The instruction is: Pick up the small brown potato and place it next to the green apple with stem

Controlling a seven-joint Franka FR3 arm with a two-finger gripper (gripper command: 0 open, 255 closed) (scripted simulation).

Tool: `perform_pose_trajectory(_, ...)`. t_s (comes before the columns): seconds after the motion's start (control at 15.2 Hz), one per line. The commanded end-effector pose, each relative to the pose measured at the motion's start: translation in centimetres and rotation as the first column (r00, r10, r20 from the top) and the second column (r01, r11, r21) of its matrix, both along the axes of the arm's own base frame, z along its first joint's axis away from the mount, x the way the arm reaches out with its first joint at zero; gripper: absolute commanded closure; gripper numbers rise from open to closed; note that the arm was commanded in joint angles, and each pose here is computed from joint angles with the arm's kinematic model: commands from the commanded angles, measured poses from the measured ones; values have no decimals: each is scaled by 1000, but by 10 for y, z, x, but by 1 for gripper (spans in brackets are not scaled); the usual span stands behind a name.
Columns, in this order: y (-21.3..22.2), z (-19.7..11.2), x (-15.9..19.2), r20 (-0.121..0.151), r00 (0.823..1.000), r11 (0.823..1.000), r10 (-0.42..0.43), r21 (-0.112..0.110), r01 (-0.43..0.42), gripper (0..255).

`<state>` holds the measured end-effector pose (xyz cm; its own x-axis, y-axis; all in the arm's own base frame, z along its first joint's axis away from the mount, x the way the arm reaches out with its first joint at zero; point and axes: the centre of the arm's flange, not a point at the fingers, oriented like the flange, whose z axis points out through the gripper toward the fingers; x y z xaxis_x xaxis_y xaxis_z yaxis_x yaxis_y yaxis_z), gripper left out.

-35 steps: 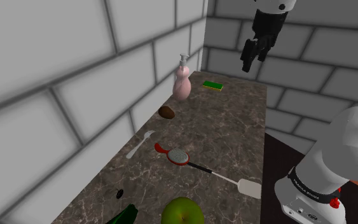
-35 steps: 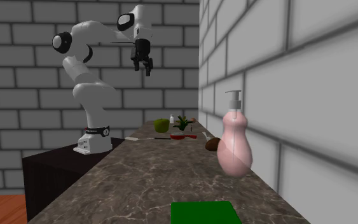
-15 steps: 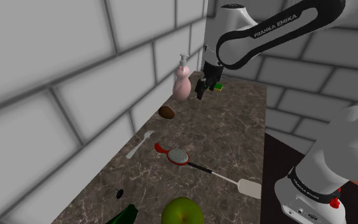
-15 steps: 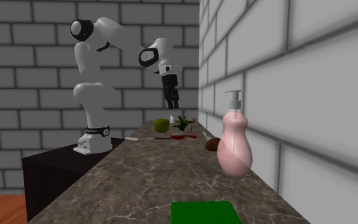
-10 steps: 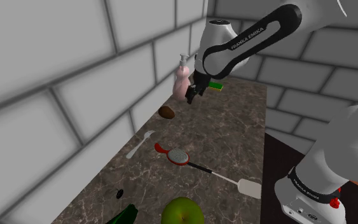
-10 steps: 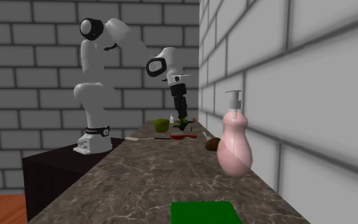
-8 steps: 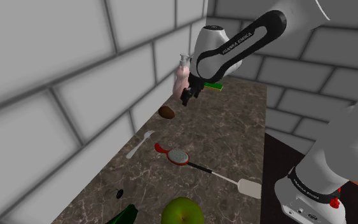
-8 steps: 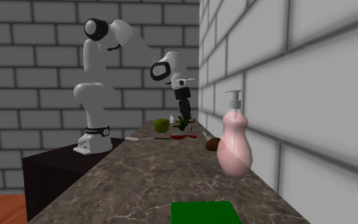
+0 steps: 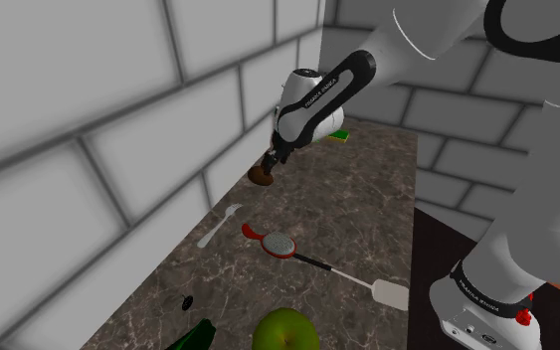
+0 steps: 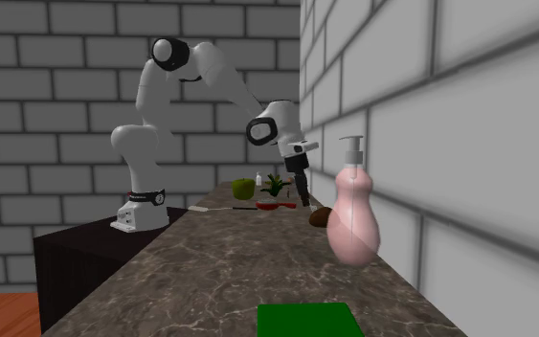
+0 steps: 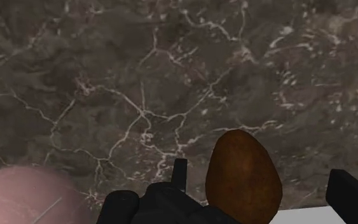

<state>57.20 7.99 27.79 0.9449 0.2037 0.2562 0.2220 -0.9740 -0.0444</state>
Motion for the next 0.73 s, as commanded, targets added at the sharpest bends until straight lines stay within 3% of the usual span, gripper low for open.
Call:
perform_pose_trajectory(0.0, 8, -16, 18, 11, 1000, 1000, 15, 13, -15, 0)
perform_pose_trajectory(0.66, 17, -63, 37, 17, 1000, 1000, 23, 19, -23, 0)
